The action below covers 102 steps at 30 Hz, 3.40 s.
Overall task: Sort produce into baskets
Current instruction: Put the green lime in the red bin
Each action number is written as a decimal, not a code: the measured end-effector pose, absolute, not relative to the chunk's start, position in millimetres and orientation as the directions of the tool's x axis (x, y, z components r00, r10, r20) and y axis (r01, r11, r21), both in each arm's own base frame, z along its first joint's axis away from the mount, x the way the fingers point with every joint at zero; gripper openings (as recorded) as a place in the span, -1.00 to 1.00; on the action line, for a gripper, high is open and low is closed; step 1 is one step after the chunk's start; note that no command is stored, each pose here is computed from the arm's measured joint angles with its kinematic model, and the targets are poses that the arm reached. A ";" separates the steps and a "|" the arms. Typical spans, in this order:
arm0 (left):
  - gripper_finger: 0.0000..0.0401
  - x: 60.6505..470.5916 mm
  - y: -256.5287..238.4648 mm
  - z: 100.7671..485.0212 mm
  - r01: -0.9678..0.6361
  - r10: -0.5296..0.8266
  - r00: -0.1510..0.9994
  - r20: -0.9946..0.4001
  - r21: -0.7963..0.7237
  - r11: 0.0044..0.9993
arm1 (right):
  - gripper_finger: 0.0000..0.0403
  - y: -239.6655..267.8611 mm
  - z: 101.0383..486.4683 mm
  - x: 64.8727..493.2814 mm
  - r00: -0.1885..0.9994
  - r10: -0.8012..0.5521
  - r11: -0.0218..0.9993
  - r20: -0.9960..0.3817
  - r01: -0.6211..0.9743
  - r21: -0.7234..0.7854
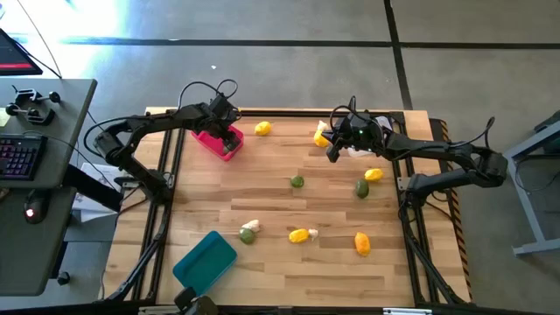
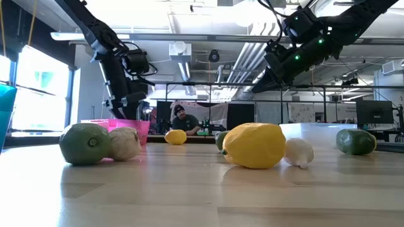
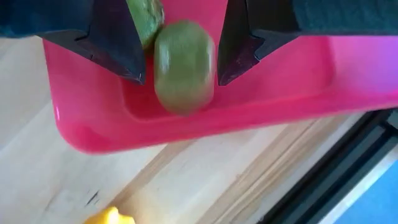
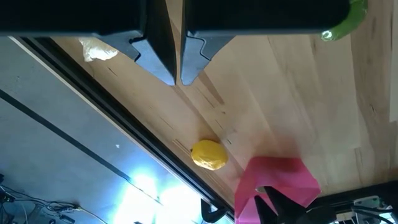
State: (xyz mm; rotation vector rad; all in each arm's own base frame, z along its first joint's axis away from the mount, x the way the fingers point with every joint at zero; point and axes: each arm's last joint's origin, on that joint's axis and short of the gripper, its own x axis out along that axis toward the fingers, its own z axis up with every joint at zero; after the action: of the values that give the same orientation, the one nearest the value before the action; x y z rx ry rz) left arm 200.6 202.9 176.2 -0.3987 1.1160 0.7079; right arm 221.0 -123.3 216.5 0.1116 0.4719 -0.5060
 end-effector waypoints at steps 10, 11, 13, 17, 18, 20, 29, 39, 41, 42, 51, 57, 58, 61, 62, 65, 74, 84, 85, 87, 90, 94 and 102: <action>-0.18 213.0 199.0 190.0 -0.612 0.436 0.375 -0.818 0.135 0.780 | -0.93 -122.1 217.5 218.7 0.766 -0.438 0.875 -0.471 0.483 -0.029; -0.22 215.9 196.9 193.9 -0.607 0.460 0.416 -0.785 0.137 0.782 | -0.93 -122.1 217.6 218.6 0.766 -0.439 0.875 -0.471 0.483 -0.029; -0.29 218.4 191.8 198.3 -0.607 0.489 0.470 -0.735 0.133 0.783 | -0.93 -121.9 217.7 218.7 0.767 -0.437 0.875 -0.470 0.484 -0.026; -0.40 218.8 180.0 203.0 -0.609 0.534 0.554 -0.639 0.126 0.783 | -0.93 -117.1 217.4 221.1 0.777 -0.415 0.883 -0.473 0.469 -0.006; -0.42 218.5 177.0 203.3 -0.605 0.536 0.566 -0.626 0.126 0.786 | -0.93 -114.7 217.2 222.2 0.781 -0.405 0.889 -0.476 0.457 -0.007; -0.45 217.0 172.3 201.3 -0.598 0.533 0.573 -0.623 0.126 0.791 | -0.93 -110.8 217.2 224.2 0.788 -0.391 0.898 -0.475 0.440 -0.007; -0.60 195.6 164.5 173.2 -0.661 0.554 0.460 -0.694 0.149 0.736 | -0.82 -100.5 217.3 229.0 0.776 -0.417 0.889 -0.474 0.456 -0.037; -0.85 182.7 157.0 159.6 -0.576 0.491 0.335 -0.804 0.238 0.782 | -0.79 -100.5 217.3 229.0 0.776 -0.417 0.889 -0.474 0.456 -0.037; -0.89 179.4 156.0 158.5 -0.579 0.506 0.283 -0.815 0.276 0.768 | -0.79 -100.5 217.3 229.0 0.776 -0.417 0.889 -0.473 0.456 -0.037; -0.91 178.0 155.7 159.2 -0.580 0.518 0.264 -0.813 0.296 0.759 | -0.79 -100.5 217.3 229.0 0.775 -0.418 0.889 -0.474 0.455 -0.039; -0.99 170.9 155.4 181.2 -0.603 0.607 0.251 -0.754 0.369 0.707 | -0.79 -100.7 217.4 229.0 0.776 -0.419 0.890 -0.472 0.453 -0.044; -0.99 173.2 152.6 196.7 -0.581 0.556 0.387 -0.736 0.274 0.767 | -0.79 -100.7 217.4 229.0 0.776 -0.419 0.893 -0.472 0.445 -0.061; -0.99 174.6 150.9 196.5 -0.555 0.513 0.429 -0.743 0.232 0.799 | -0.79 -100.7 217.4 229.0 0.776 -0.419 0.893 -0.472 0.445 -0.061; -0.99 180.9 143.9 193.7 -0.446 0.352 0.548 -0.759 0.090 0.891 | -0.79 -100.7 217.3 229.0 0.776 -0.418 0.894 -0.473 0.445 -0.061; -0.99 183.7 141.8 191.9 -0.411 0.307 0.572 -0.761 0.058 0.910 | -0.79 -100.7 217.4 229.0 0.776 -0.419 0.893 -0.472 0.445 -0.061; -0.99 191.6 139.6 184.3 -0.397 0.289 0.564 -0.773 0.053 0.916 | -0.79 -100.7 217.3 229.0 0.776 -0.418 0.893 -0.473 0.445 -0.061; -0.99 210.0 155.3 166.8 -0.493 0.395 0.553 -0.734 0.093 0.865 | -0.79 -100.7 217.3 229.0 0.776 -0.418 0.894 -0.472 0.445 -0.061; -0.99 207.4 162.5 167.1 -0.521 0.423 0.551 -0.719 0.099 0.848 | -0.79 -100.7 217.3 229.0 0.775 -0.418 0.893 -0.473 0.445 -0.061; -0.99 207.2 163.3 167.4 -0.522 0.423 0.556 -0.716 0.096 0.848 | -0.79 -100.7 217.3 229.0 0.775 -0.418 0.893 -0.473 0.445 -0.061; -0.99 206.2 165.1 167.7 -0.522 0.429 0.555 -0.712 0.102 0.846 | -0.79 -100.6 217.1 229.0 0.775 -0.418 0.893 -0.474 0.445 -0.059; -0.99 203.7 168.5 168.8 -0.535 0.446 0.550 -0.706 0.112 0.838 | -0.79 -100.6 217.3 229.0 0.776 -0.418 0.893 -0.473 0.446 -0.058; -0.99 200.6 169.1 178.2 -0.548 0.472 0.568 -0.674 0.118 0.828 | -0.79 -100.0 217.3 229.3 0.781 -0.408 0.898 -0.473 0.438 -0.051; -0.99 197.6 155.2 199.5 -0.506 0.431 0.703 -0.566 0.027 0.862 | -0.57 -70.0 214.7 246.7 0.851 -0.269 0.954 -0.450 0.301 0.001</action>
State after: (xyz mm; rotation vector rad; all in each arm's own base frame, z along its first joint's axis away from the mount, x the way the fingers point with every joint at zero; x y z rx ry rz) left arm 197.6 155.2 199.5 -0.1347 0.5945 0.5229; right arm 246.7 -70.0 214.7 0.0723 0.4634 -0.3002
